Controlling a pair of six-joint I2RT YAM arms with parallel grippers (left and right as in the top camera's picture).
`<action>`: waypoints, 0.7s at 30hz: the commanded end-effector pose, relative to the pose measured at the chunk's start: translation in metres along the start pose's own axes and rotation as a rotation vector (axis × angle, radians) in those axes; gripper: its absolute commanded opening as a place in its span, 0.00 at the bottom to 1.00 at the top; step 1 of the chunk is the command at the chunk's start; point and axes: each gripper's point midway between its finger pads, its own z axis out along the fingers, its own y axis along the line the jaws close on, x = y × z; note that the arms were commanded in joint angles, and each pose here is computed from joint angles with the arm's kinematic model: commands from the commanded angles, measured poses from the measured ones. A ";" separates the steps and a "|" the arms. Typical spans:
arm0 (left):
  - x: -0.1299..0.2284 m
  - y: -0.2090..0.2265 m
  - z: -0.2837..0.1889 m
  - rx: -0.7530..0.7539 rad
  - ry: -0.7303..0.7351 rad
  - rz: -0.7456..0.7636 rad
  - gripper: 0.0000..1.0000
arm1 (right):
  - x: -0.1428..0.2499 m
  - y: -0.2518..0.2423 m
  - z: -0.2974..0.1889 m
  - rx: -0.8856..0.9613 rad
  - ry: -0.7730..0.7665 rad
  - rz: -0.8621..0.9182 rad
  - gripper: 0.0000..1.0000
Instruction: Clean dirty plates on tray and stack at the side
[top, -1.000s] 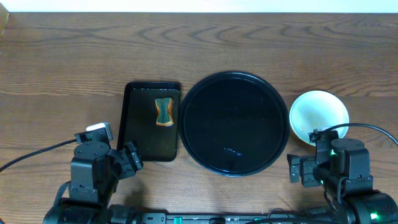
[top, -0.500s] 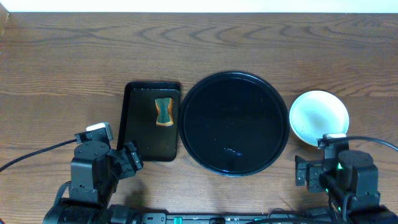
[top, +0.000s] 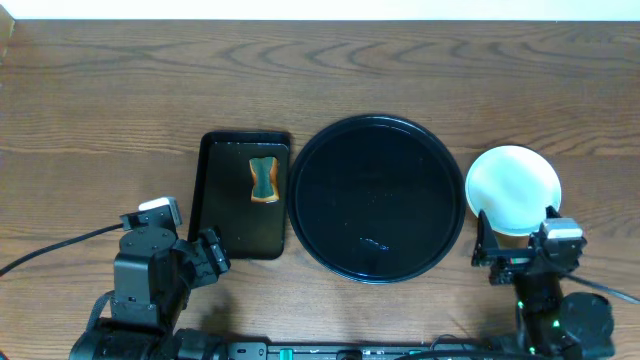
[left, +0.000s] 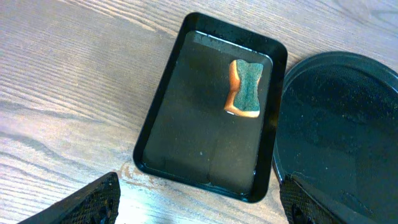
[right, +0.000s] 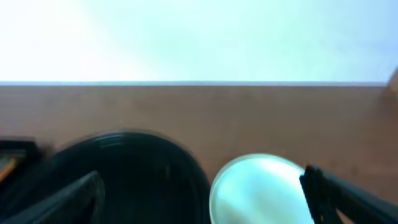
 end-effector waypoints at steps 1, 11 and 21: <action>0.001 0.000 0.001 -0.001 0.003 0.016 0.83 | 0.005 0.003 0.006 -0.018 -0.081 0.018 0.99; 0.001 0.000 0.001 -0.001 0.003 0.016 0.83 | 0.037 0.006 0.033 -0.045 -0.197 0.024 0.99; 0.001 0.000 0.001 -0.001 0.003 0.016 0.83 | 0.080 0.017 0.041 -0.105 -0.064 -0.023 0.99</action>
